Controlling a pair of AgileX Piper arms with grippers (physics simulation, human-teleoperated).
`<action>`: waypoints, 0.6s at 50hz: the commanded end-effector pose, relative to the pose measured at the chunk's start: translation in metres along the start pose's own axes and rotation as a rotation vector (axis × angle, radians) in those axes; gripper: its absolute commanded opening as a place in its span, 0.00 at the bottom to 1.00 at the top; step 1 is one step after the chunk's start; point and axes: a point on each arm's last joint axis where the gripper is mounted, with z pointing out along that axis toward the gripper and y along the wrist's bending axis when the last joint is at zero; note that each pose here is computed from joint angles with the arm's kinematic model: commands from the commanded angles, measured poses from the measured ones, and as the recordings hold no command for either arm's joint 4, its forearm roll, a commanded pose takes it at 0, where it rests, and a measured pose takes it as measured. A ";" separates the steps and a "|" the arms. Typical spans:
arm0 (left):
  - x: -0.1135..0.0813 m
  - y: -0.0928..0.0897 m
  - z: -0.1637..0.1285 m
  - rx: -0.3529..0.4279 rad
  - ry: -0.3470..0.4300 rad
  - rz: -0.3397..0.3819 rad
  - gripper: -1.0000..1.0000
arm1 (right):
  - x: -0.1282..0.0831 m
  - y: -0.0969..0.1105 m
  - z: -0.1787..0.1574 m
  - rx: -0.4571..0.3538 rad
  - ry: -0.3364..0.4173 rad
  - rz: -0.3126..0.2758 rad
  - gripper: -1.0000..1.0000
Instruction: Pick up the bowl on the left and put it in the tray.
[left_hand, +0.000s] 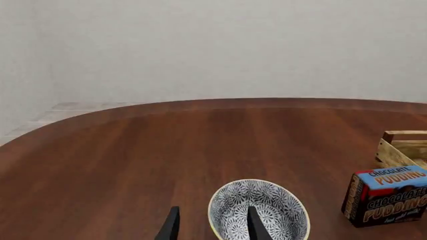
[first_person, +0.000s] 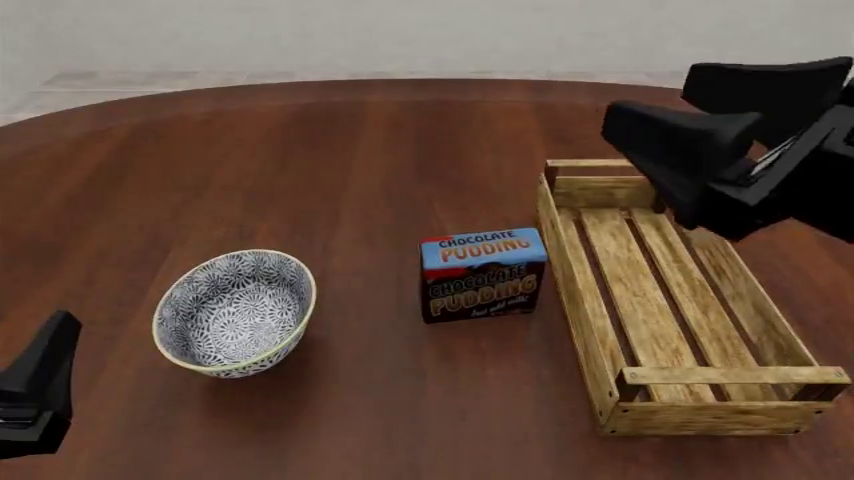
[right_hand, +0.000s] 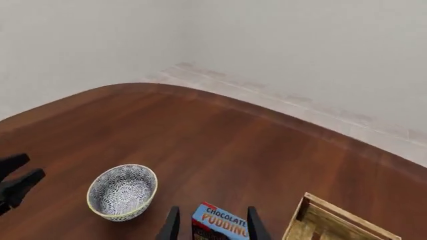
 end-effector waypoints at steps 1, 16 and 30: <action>0.000 0.000 0.000 0.000 0.000 0.000 1.00 | -0.003 0.033 0.040 -0.171 0.086 0.023 1.00; 0.000 0.000 0.000 0.000 0.000 0.000 1.00 | -0.009 0.082 0.074 -0.339 0.163 0.096 1.00; 0.000 0.000 0.000 0.000 0.000 0.000 1.00 | 0.001 0.116 0.092 -0.424 0.219 0.121 1.00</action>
